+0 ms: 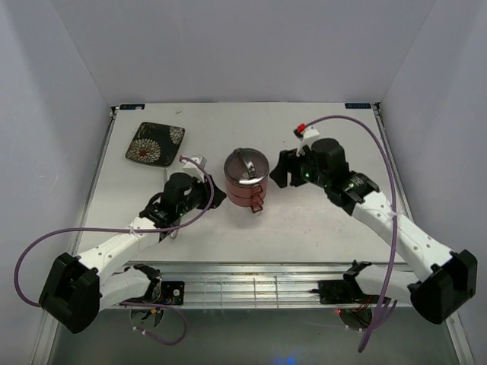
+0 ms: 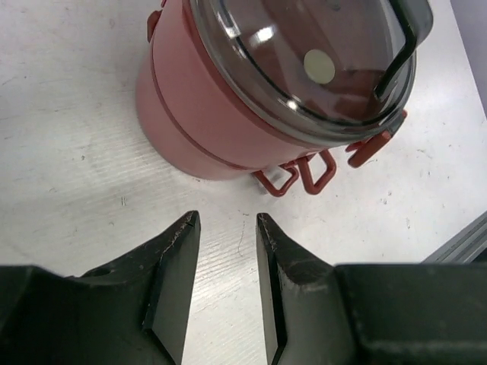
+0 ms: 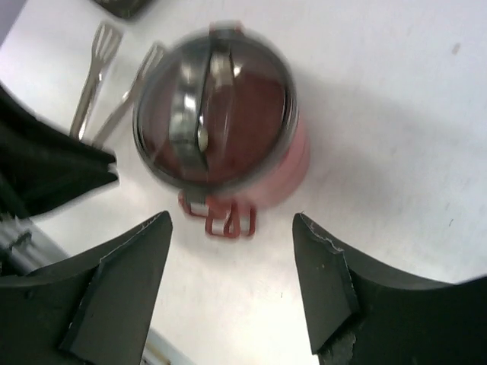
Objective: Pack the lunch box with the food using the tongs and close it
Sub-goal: Close the fastener on the packing box.
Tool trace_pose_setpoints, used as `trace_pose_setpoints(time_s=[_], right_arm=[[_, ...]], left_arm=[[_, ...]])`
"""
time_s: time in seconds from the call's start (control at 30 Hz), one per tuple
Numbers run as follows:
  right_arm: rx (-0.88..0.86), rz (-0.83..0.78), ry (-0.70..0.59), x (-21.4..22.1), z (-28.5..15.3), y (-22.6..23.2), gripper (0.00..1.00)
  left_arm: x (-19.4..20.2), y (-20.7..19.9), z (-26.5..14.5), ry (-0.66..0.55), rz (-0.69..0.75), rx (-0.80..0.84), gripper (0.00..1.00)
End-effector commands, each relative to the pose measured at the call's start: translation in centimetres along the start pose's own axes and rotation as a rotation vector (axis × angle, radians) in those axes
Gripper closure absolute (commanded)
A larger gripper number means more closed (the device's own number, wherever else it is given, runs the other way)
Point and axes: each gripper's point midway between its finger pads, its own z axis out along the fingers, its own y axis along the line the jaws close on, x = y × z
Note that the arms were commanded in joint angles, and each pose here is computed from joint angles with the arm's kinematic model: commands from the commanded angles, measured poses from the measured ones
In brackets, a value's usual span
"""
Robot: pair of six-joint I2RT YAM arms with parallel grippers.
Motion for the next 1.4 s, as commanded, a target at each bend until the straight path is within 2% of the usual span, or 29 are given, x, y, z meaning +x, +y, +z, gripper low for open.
trace_pose_setpoints(time_s=[0.0, 0.13, 0.17, 0.27, 0.4, 0.43, 0.5, 0.57, 0.63, 0.73, 0.87, 0.93, 1.1, 1.37], right_arm=[[-0.033, 0.041, -0.001, 3.2, 0.0, 0.0, 0.30], [-0.029, 0.049, 0.038, 5.8, -0.2, -0.6, 0.33], [-0.036, 0.051, 0.037, 6.0, -0.3, -0.6, 0.35], [-0.033, 0.048, 0.044, 6.4, 0.1, -0.8, 0.39], [-0.075, 0.086, 0.112, 8.8, 0.8, -0.5, 0.58], [-0.117, 0.110, 0.116, 9.3, 1.3, 0.2, 0.68], [-0.123, 0.123, 0.163, 11.4, 1.8, 0.0, 0.74], [-0.084, 0.124, 0.200, 12.4, 2.4, -0.8, 0.79], [-0.075, 0.120, 0.249, 13.3, 2.6, -1.0, 0.85], [-0.081, 0.092, 0.276, 12.8, 2.6, -0.3, 0.92], [-0.078, 0.061, 0.231, 11.3, 2.2, 0.2, 0.92], [-0.061, 0.047, 0.197, 10.3, 2.2, 0.1, 0.92], [-0.050, -0.001, 0.217, 9.3, 2.4, 0.8, 0.92], [-0.032, -0.010, 0.283, 12.0, 4.7, 3.0, 0.92]], left_arm=[[-3.3, -1.7, -0.1, -0.061, 0.004, 0.023, 0.54], [-7.2, -2.4, -0.1, -0.119, 0.039, -0.017, 0.54], [-9.3, -2.9, -0.2, -0.169, 0.053, -0.028, 0.54], [-12.3, -3.6, 0.3, -0.221, 0.124, -0.035, 0.54], [-17.5, -6.6, 1.1, -0.340, 0.245, 0.042, 0.55], [-16.8, -7.0, 2.4, -0.300, 0.284, 0.075, 0.57], [-17.7, -7.9, 3.2, -0.297, 0.317, 0.103, 0.62], [-16.4, -8.7, 4.9, -0.243, 0.347, 0.171, 0.66], [-16.0, -9.3, 5.7, -0.238, 0.360, 0.220, 0.70], [-14.0, -9.0, 7.4, -0.180, 0.359, 0.254, 0.75], [-10.6, -7.7, 9.1, -0.106, 0.352, 0.270, 0.79], [-9.8, -7.1, 9.5, -0.108, 0.345, 0.263, 0.80], [-7.3, -5.8, 9.7, -0.079, 0.331, 0.256, 0.81], [-4.8, -5.0, 9.7, -0.050, 0.298, 0.270, 0.84]])
